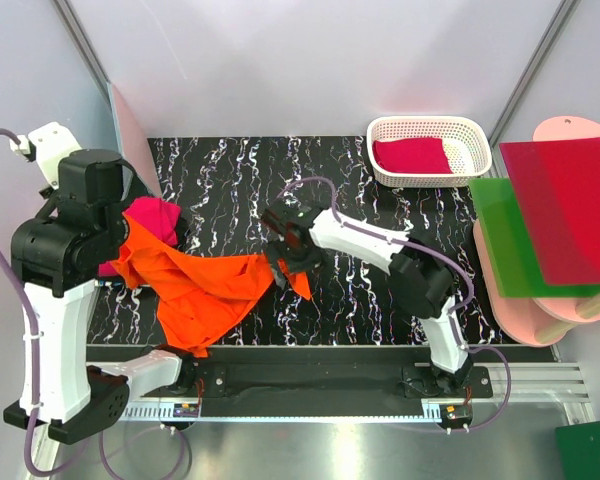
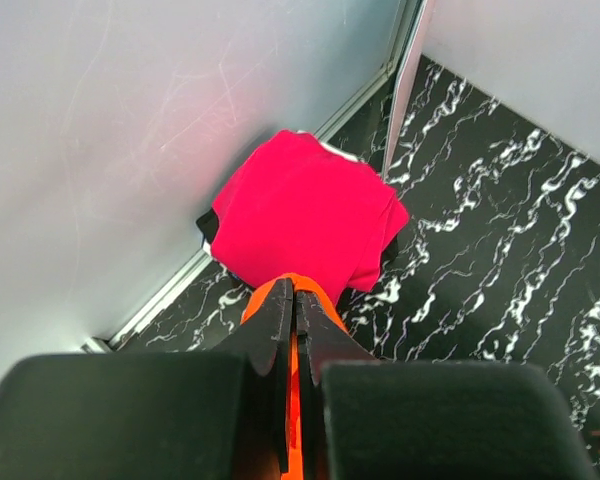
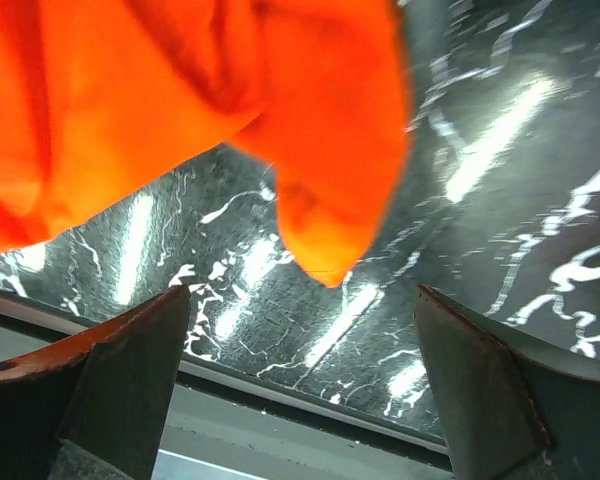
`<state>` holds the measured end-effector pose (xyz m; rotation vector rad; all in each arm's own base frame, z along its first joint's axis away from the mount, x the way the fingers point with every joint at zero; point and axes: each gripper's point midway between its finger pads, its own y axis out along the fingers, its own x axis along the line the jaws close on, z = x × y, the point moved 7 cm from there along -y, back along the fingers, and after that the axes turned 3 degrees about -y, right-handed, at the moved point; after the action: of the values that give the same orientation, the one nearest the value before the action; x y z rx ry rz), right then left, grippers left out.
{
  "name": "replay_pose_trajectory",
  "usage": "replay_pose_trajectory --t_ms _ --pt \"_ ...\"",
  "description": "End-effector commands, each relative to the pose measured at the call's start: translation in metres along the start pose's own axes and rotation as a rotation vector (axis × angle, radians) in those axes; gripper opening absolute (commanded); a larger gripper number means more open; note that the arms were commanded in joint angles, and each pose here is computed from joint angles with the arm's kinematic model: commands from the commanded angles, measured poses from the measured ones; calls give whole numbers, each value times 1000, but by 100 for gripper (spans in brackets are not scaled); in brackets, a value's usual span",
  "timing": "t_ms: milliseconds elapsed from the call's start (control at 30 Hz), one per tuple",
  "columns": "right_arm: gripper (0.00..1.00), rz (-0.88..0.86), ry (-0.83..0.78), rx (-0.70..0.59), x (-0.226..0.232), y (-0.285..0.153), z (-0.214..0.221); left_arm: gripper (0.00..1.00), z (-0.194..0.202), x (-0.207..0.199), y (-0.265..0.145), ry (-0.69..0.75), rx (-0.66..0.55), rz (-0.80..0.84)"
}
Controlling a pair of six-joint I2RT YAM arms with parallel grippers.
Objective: Fold and stack the t-shirts
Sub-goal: Flatten out the tshirt
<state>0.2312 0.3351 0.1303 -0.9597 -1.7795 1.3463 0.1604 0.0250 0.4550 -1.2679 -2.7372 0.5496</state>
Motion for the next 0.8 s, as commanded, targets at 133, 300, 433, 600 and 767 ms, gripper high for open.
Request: replay_pose_trajectory --t_ms 133,300,433,600,767 --pt "97 -89 129 -198 -17 -38 -57 0 28 7 3 88 116 -36" --pt "88 -329 170 -217 1 -43 -83 0 35 7 4 89 144 -30" --pt "78 -576 190 -144 35 -46 -106 0 46 4 8 95 173 -29" --pt "56 -706 248 -30 52 -39 -118 0 57 -2 12 94 217 -7" --pt "56 -639 261 36 48 -22 -112 0 61 -7 14 94 233 1"
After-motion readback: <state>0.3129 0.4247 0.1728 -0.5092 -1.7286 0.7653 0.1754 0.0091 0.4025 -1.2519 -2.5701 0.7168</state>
